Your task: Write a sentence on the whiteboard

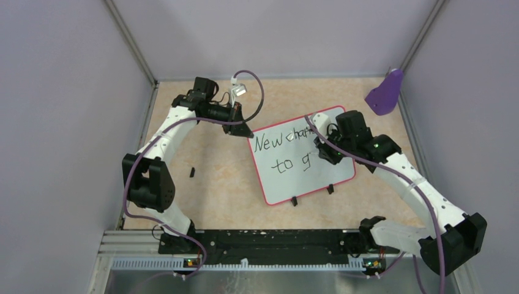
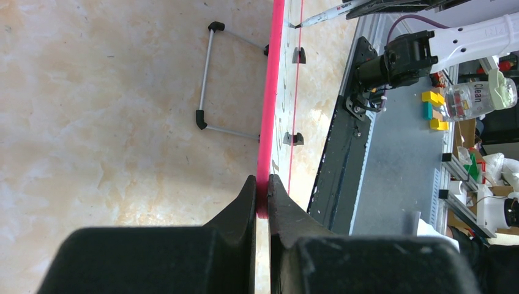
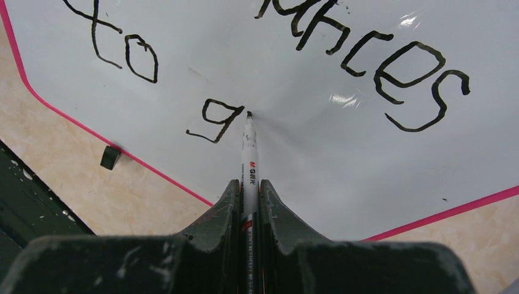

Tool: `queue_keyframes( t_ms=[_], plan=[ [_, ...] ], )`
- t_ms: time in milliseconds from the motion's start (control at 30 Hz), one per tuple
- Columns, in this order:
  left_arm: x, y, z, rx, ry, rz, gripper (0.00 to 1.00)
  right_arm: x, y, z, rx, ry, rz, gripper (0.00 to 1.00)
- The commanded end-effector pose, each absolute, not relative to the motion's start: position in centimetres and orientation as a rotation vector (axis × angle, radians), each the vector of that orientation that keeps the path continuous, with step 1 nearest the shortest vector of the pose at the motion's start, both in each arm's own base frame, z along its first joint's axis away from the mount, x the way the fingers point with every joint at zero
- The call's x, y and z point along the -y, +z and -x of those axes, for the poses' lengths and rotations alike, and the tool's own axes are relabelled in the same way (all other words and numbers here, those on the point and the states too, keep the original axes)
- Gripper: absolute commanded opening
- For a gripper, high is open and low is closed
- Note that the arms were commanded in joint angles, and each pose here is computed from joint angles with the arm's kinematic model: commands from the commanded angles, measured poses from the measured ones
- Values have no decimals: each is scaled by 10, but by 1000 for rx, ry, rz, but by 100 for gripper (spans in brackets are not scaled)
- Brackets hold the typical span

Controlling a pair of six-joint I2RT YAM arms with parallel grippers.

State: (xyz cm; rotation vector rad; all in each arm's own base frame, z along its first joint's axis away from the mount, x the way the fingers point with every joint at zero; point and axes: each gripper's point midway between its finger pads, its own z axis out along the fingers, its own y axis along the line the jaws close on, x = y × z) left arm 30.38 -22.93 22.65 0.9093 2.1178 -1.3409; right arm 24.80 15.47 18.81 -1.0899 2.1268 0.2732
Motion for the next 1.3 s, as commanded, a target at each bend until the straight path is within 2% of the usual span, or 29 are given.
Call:
queue_keyframes(
  t_ms=[0, 567, 1267],
  plan=[
    [234, 213, -298, -2165, -1336, -933, 0, -154, 195, -259, -2085, 241, 1064, 0],
    [234, 213, -298, -2168, -1340, -931, 0, -141, 169, -236, -2156, 235, 1106, 0],
    [233, 212, -297, -2170, -1332, -931, 0, -152, 202, -265, -2083, 223, 1015, 0]
  ],
)
